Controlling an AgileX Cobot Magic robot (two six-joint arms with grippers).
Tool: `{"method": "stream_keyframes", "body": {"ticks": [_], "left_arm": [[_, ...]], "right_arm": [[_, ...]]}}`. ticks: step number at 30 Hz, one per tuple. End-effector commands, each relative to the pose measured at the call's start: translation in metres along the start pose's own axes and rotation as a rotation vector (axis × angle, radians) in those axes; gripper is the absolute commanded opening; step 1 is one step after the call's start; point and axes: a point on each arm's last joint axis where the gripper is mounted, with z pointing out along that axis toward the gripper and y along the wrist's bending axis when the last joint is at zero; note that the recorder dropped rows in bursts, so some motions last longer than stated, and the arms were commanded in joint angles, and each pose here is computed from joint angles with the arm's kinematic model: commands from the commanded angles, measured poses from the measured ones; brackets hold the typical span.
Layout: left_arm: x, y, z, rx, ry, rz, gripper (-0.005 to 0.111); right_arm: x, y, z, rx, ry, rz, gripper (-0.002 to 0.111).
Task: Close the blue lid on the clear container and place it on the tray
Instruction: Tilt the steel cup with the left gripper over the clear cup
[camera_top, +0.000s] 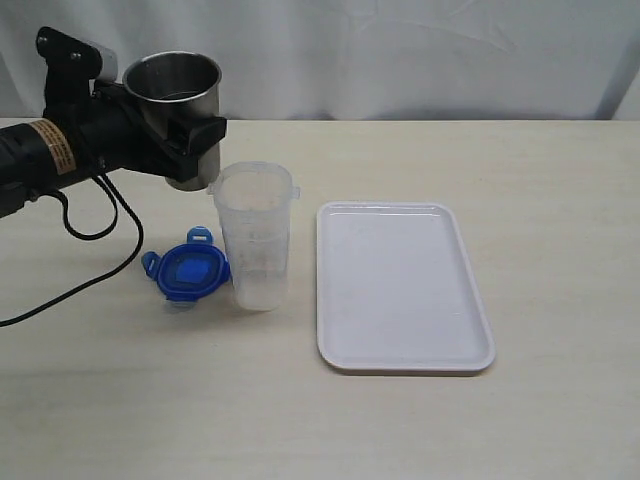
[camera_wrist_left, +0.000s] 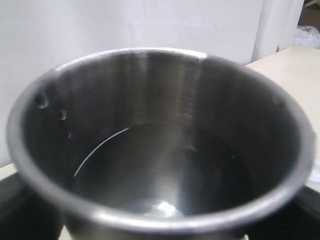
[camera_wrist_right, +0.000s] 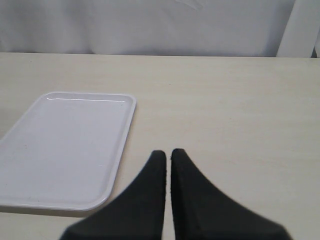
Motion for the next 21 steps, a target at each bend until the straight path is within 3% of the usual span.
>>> {"method": "stream_keyframes", "body": {"ticks": [1, 21], "left_arm": [[-0.0143, -0.0039, -0.0002, 0.019, -0.080, 0.016, 0.000], [-0.0143, -0.0045, 0.0000, 0.016, -0.081, 0.167, 0.000]], "right_arm": [[0.0002, 0.0001, -0.0001, -0.002, -0.006, -0.004, 0.004], [0.0002, 0.0001, -0.0001, -0.002, -0.006, -0.004, 0.004]]}}
